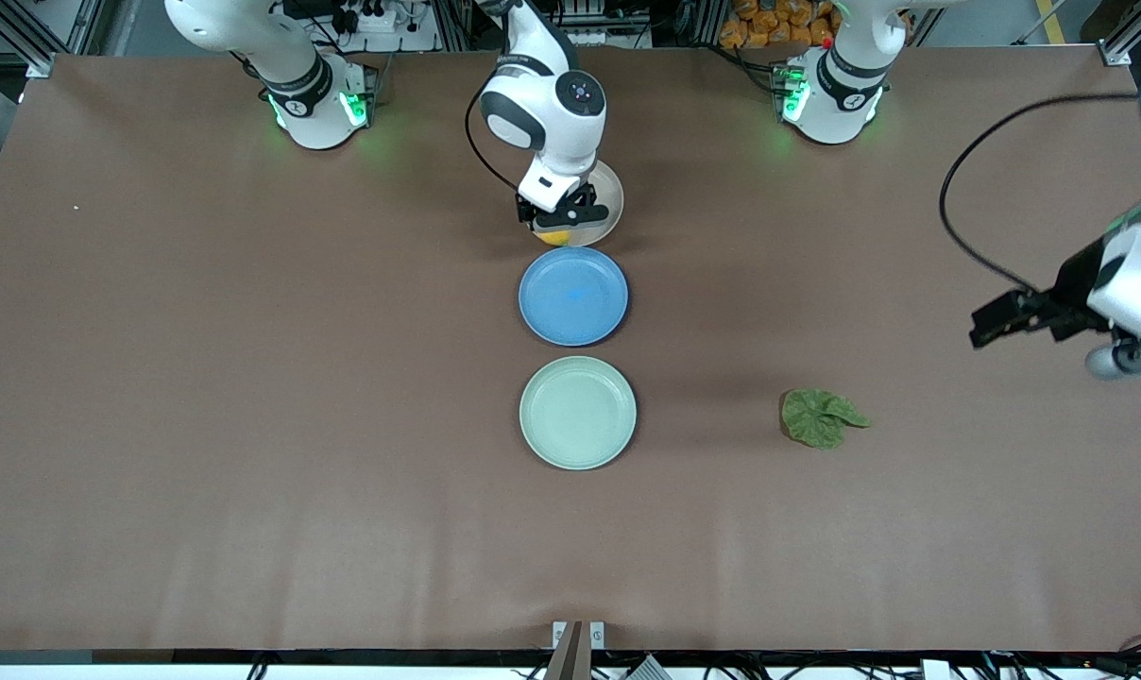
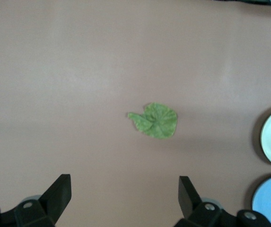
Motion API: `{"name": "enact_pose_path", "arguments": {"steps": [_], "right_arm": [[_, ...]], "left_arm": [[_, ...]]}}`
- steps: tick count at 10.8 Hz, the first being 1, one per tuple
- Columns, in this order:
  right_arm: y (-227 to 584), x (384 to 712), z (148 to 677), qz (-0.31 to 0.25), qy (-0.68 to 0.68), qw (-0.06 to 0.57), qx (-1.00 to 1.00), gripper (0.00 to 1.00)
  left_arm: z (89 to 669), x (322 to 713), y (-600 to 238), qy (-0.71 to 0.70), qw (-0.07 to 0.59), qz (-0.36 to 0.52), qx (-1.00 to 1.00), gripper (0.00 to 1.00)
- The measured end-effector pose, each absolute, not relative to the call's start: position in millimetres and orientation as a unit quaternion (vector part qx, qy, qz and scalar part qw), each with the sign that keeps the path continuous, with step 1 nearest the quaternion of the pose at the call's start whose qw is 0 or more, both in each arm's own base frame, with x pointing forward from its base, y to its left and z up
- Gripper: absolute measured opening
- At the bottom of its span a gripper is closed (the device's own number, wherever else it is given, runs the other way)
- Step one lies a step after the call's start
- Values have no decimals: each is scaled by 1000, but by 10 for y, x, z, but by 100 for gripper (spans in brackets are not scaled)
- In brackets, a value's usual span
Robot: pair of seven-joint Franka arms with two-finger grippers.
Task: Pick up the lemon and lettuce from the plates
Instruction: 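Lift the lemon off the cream plate with the right gripper while the left gripper withdraws, then carry the lemon away from the plates and lower it with the right gripper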
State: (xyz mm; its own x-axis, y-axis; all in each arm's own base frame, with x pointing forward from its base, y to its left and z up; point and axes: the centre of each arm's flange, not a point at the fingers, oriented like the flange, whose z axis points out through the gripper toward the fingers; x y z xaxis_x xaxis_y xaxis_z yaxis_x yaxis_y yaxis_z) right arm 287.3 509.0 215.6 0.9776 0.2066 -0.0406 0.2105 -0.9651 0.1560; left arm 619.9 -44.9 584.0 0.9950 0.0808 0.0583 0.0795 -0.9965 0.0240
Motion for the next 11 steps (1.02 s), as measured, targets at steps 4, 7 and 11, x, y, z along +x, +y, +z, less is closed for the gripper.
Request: {"name": "enact_pose_path", "arguments": {"steps": [4, 7, 11], "right_arm": [[4733, 3553, 2724, 1, 42, 55, 998, 72], [4197, 4204, 2801, -1, 22, 49, 999, 72], [3011, 5107, 2719, -18, 3, 53, 998, 72]], "left_arm": [[6171, 5941, -379, 33, 7, 23, 999, 100], [6242, 5834, -383, 31, 6, 22, 999, 100], [6363, 5654, -374, 32, 5, 28, 999, 100]]}}
